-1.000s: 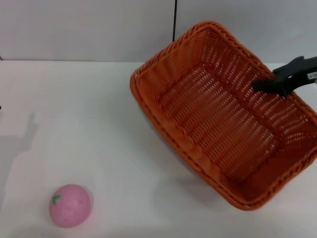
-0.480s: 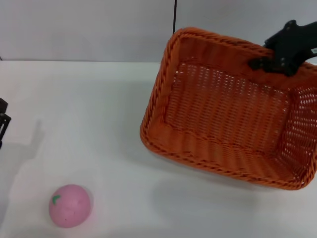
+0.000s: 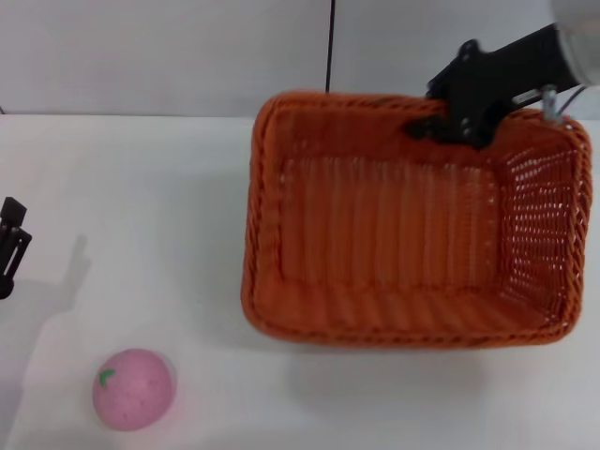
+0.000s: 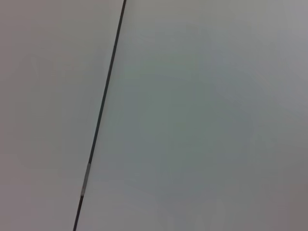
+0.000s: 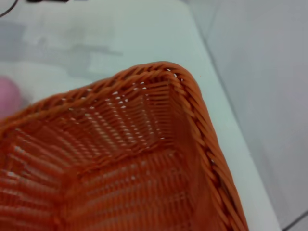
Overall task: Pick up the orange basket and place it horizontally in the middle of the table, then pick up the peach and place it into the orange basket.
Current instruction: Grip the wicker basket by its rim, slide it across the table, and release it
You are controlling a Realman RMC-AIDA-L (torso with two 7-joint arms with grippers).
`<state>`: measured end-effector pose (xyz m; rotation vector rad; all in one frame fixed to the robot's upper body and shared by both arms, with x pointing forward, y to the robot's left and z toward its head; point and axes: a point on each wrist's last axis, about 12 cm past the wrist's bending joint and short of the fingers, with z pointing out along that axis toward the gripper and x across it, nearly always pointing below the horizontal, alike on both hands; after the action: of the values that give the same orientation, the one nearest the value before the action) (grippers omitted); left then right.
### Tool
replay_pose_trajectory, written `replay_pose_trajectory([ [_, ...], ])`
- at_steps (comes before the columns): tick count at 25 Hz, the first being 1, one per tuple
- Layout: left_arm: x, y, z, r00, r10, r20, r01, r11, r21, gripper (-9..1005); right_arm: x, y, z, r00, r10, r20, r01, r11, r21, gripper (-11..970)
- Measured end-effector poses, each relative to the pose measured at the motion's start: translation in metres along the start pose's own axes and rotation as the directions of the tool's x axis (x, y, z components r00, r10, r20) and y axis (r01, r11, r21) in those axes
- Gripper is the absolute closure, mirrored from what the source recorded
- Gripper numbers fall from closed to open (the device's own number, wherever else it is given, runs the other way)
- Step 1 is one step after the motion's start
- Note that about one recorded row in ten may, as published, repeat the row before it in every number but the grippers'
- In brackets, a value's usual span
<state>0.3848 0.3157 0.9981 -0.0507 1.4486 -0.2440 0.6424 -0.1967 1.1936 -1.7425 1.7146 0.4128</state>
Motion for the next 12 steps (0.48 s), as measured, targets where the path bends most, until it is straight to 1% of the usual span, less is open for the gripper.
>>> replay_pose_trajectory([
  [1,0.0,0.0,0.0,1.0,0.0,0.0,0.0,1.0,0.0,187,-0.002,0.001,0.006,1.0,-0.019,-0.016,0.019,1.0,-0.005,780],
  [2,0.0,0.0,0.0,1.0,0.0,0.0,0.0,1.0,-0.001,187,-0.002,0.001,0.006,1.0,-0.019,-0.016,0.019,1.0,-0.005,777],
  [3,0.0,0.0,-0.001,1.0,-0.001,0.0,0.001,1.0,-0.003,187,-0.006,0.003,0.018,0.997,-0.061,-0.048,0.06,0.998,-0.018,775],
  [4,0.0,0.0,-0.001,1.0,-0.001,0.0,0.001,1.0,-0.003,187,-0.006,0.003,0.018,0.997,-0.061,-0.048,0.06,0.998,-0.018,772],
  [5,0.0,0.001,-0.001,1.0,-0.001,0.0,0.001,1.0,-0.006,187,-0.01,0.006,0.028,0.993,-0.093,-0.069,0.092,0.996,-0.02,769],
  [6,0.0,0.001,-0.001,1.0,-0.002,0.0,0.002,1.0,-0.007,187,-0.01,0.006,0.028,0.993,-0.093,-0.069,0.092,0.996,-0.02,766],
  [10,0.0,0.001,-0.002,1.0,-0.003,-0.001,0.003,1.0,-0.011,187,-0.016,0.007,0.042,0.985,-0.142,-0.094,0.143,0.99,0.002,755],
  [12,0.0,0.002,-0.003,1.0,-0.003,-0.002,0.003,1.0,-0.013,187,-0.017,0.007,0.043,0.984,-0.15,-0.094,0.152,0.988,0.009,749],
])
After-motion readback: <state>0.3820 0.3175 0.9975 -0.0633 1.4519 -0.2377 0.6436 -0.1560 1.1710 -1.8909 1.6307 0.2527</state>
